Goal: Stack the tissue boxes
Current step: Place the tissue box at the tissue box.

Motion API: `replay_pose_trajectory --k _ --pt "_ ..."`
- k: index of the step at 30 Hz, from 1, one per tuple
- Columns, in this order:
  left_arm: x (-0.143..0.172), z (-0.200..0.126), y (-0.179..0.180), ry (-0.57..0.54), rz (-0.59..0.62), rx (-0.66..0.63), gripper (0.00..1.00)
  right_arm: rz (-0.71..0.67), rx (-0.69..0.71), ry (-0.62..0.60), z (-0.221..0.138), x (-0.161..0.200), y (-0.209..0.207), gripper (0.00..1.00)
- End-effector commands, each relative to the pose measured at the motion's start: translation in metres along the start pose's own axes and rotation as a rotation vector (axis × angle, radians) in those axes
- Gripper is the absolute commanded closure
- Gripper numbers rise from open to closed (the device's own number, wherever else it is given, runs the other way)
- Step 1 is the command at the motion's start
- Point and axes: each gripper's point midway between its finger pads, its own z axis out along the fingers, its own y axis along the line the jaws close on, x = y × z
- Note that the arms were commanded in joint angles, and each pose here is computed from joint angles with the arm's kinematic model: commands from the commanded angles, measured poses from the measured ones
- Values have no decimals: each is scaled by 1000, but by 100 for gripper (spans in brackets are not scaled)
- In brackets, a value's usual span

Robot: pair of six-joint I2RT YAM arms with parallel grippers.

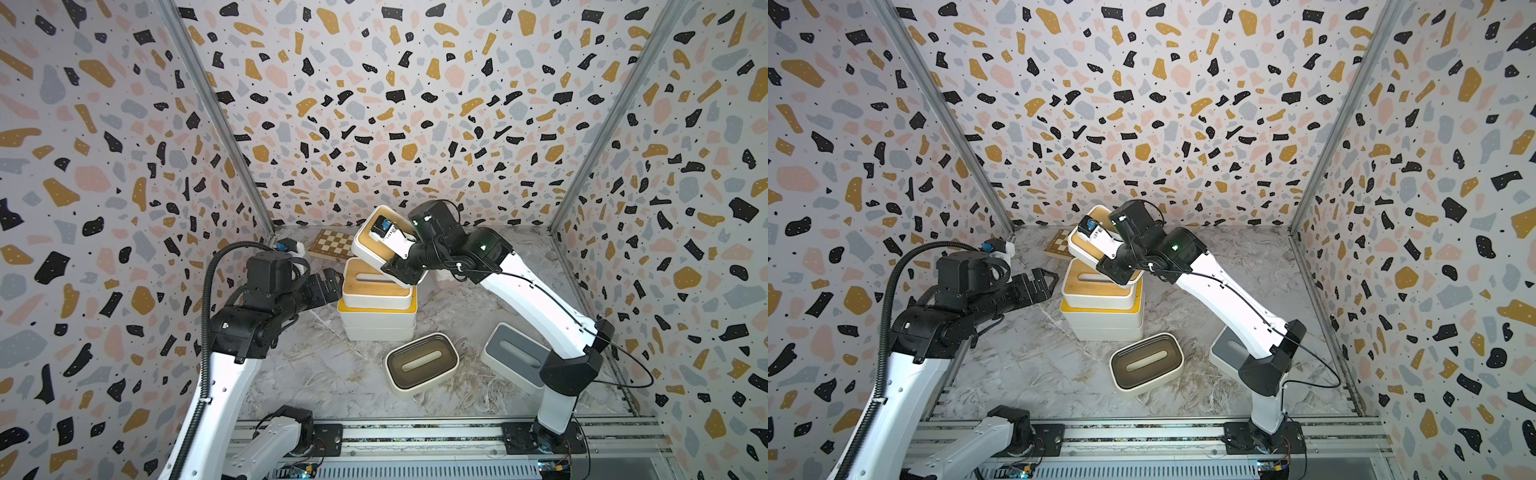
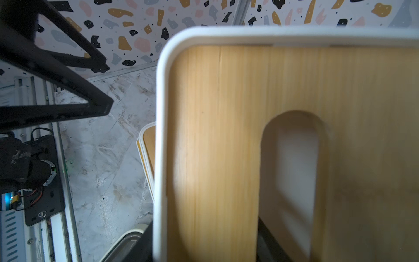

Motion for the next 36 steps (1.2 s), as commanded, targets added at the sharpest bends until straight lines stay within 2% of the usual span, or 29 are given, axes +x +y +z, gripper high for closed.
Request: replay_pose_trajectory --k 1,10,16,23,26,29,31,33,34,36 --pt "-7 -6 0 -37 -8 -2 0 -63 -10 -68 -27 -21 5 63" --pt "-7 -5 2 -39 -15 -10 0 -88 -59 -23 2 -12 13 61" --pt "-6 -3 3 -37 -19 -16 0 -92 -111 8 25 -5 20 55" --pt "-8 -6 5 -51 -24 -24 0 -96 -139 41 44 5 24 45" --pt "-9 -6 4 -52 -27 -20 0 -97 -146 39 47 4 25 37" --pt "-13 -8 1 -65 -26 -7 0 -101 -126 9 42 -6 21 30" --pt "-17 -8 -1 -79 -21 -2 0 -106 -94 -30 32 -18 15 18" --pt "-23 -7 -6 -88 -17 15 0 -101 -51 -85 14 -33 8 17" --pt "-26 -6 -9 -94 -14 26 0 -89 -39 -114 5 -39 5 11" --pt "-34 -2 -15 -113 -6 55 0 -38 -28 -179 -18 -50 -1 7"
